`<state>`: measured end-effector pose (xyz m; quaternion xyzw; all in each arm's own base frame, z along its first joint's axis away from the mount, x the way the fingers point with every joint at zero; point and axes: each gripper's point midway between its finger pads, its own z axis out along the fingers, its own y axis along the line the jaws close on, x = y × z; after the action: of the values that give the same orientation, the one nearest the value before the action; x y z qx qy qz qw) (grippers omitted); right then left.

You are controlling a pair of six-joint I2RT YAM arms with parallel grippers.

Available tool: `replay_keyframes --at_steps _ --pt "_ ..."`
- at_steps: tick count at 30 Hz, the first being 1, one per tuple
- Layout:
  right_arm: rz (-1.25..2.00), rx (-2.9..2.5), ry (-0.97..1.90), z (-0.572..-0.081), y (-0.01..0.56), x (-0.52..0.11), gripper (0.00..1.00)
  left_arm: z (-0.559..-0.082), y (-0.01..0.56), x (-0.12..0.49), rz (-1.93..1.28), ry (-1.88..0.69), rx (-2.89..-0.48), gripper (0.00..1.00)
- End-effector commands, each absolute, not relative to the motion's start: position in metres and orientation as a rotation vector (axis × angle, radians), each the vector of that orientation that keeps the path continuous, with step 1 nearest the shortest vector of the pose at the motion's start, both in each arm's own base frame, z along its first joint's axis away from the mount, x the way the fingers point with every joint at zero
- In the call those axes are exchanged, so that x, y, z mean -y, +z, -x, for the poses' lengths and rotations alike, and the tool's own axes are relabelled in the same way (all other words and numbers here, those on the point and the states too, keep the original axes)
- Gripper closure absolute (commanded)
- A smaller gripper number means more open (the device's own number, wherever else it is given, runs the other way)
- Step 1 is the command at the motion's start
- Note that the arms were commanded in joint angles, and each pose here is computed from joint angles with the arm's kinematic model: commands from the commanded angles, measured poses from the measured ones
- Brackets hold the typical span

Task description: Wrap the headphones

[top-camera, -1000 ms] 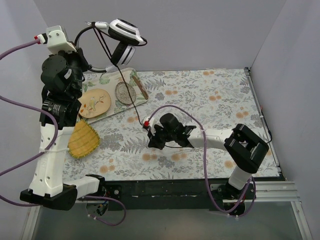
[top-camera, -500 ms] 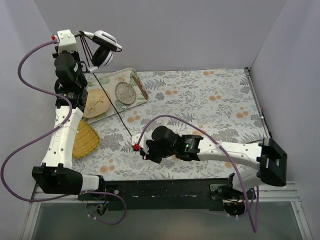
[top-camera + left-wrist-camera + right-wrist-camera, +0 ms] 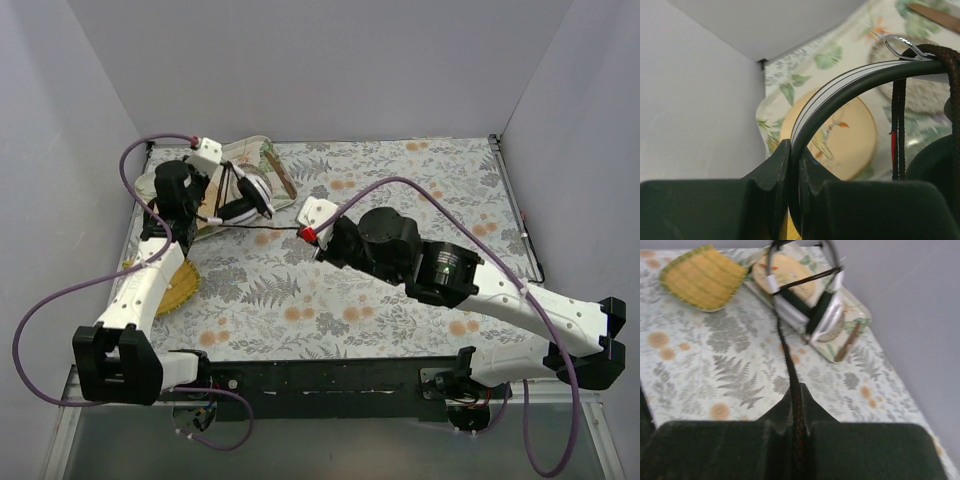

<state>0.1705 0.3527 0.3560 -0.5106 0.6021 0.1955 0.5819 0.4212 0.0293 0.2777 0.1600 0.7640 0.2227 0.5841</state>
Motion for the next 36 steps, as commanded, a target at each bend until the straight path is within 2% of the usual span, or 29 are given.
replay_keyframes --at_steps 1,8,14,20,26,31,32,36 --pt "0.989 -1.339 0.244 -0.228 0.433 -0.325 0.99 -0.378 0.302 0.027 -0.644 0.359 -1.659 1.00" --pt "0.871 -1.339 0.175 -0.305 0.485 -0.300 0.99 -0.315 0.273 0.083 -0.902 0.153 -1.693 1.00" --pt "0.841 -1.474 0.040 -0.381 0.447 -0.282 0.99 -0.264 0.289 0.113 -0.951 -0.130 -1.715 1.00" --pt "0.846 -1.589 0.054 -0.422 0.400 -0.288 0.99 -0.225 0.323 0.131 -0.944 -0.324 -1.664 1.00" --pt "0.861 -1.685 0.186 -0.429 0.340 -0.293 0.99 -0.207 0.351 0.149 -0.905 -0.502 -1.622 1.00" --pt "1.075 -1.685 0.578 -0.388 0.278 -0.347 0.99 -0.208 0.386 0.175 -0.852 -0.721 -1.625 1.00" --pt "1.098 -1.715 0.628 -0.380 0.254 -0.350 0.94 -0.211 0.395 0.178 -0.838 -0.740 -1.622 1.00" --pt "1.134 -1.642 0.903 -0.342 0.233 -0.372 0.83 -0.225 0.465 0.176 -0.682 -0.737 -1.544 1.00"
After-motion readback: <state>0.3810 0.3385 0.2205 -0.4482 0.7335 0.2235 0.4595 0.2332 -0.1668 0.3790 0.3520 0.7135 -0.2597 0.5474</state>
